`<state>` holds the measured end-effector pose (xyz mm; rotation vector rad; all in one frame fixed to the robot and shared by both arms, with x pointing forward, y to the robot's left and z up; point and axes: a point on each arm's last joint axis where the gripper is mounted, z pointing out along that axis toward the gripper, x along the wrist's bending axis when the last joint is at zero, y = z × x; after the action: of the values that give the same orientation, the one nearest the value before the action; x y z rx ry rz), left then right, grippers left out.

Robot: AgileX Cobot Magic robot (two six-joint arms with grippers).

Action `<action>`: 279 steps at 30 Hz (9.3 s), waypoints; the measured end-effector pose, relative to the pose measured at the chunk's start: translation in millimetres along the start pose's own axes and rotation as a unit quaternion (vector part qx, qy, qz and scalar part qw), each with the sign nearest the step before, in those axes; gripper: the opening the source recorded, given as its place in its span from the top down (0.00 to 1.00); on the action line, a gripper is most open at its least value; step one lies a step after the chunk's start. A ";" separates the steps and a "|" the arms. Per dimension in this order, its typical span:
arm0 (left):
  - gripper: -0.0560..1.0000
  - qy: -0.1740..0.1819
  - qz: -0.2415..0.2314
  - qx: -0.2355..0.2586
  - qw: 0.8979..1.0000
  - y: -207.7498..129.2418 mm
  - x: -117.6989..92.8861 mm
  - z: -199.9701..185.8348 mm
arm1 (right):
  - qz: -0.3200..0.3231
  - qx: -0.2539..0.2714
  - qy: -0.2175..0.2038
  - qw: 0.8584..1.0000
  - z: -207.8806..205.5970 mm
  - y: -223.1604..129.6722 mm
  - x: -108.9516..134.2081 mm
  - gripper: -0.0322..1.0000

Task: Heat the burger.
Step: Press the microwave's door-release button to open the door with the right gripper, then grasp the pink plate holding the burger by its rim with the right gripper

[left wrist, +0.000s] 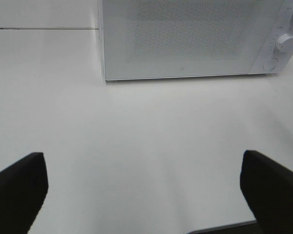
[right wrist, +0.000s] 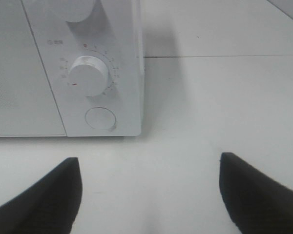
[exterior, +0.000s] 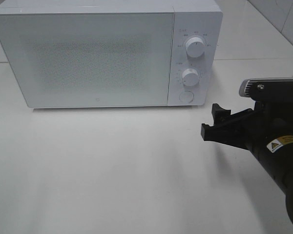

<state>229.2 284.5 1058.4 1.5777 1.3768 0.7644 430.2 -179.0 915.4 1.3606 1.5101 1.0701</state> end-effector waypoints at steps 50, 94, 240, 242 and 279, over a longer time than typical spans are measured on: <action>0.01 0.000 0.000 0.000 1.000 0.0 0.0 0.0 | 0.648 0.038 0.014 0.761 15.2 3.6 34.2 0.81; 0.01 0.000 0.000 0.000 1.000 0.0 0.0 0.0 | 0.747 0.088 -0.031 0.658 92.3 -10.6 32.6 0.96; 0.01 0.000 0.000 0.000 1.000 0.0 -0.1 0.0 | 0.409 0.275 0.047 0.869 91.6 31.2 34.0 0.96; 0.01 0.000 0.000 0.000 1.000 0.0 -0.1 0.0 | 0.377 0.280 0.057 0.881 85.7 37.9 32.9 0.96; 0.01 0.000 0.000 0.000 1.000 0.0 -0.1 0.0 | -0.518 0.262 0.372 0.724 49.7 83.9 31.3 0.96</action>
<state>229.2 284.4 1058.4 1.5774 1.3765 0.7634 500.0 -139.8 979.3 0.0871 2.8064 0.4003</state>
